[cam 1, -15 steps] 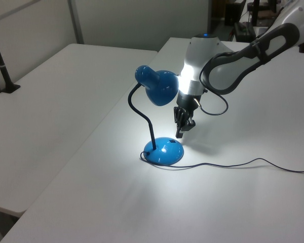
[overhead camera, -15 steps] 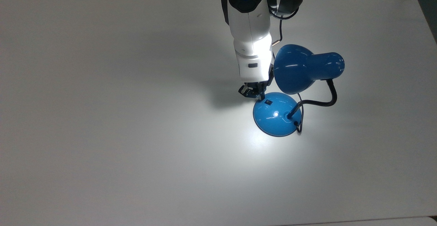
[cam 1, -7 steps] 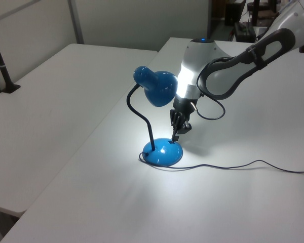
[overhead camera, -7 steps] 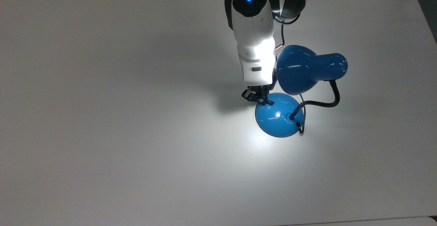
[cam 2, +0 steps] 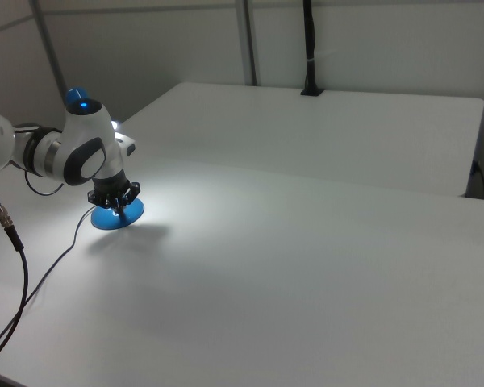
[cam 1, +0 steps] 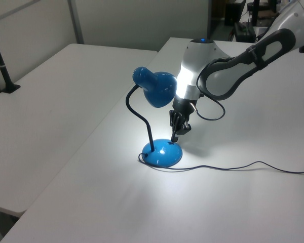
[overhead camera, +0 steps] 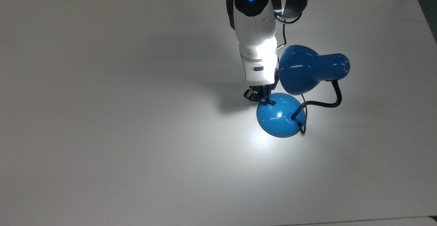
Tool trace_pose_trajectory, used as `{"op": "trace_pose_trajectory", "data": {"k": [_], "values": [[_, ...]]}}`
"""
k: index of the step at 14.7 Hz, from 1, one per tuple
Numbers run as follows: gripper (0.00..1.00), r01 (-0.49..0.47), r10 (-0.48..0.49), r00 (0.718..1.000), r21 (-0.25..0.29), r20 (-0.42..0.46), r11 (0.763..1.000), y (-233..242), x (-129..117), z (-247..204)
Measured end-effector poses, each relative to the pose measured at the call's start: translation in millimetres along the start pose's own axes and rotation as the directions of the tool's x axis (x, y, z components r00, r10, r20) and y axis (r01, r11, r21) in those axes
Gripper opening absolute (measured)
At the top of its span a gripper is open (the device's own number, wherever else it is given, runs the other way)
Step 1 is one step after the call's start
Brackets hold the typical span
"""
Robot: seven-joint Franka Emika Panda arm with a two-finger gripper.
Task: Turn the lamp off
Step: 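Lower the gripper fingertips and press down on the base switch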
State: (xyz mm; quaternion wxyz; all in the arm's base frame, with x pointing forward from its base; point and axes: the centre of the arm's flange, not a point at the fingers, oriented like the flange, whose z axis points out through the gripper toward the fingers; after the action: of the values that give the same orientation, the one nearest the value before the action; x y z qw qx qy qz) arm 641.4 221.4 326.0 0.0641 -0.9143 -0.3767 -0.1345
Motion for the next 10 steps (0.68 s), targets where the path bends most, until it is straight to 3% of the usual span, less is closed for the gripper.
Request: {"op": "trace_pose_trajectory", "data": {"k": [10], "values": [[0.01, 0.010, -0.010, 1.000, 0.000, -0.014, 1.000, -4.0, 7.2, -5.3]]}}
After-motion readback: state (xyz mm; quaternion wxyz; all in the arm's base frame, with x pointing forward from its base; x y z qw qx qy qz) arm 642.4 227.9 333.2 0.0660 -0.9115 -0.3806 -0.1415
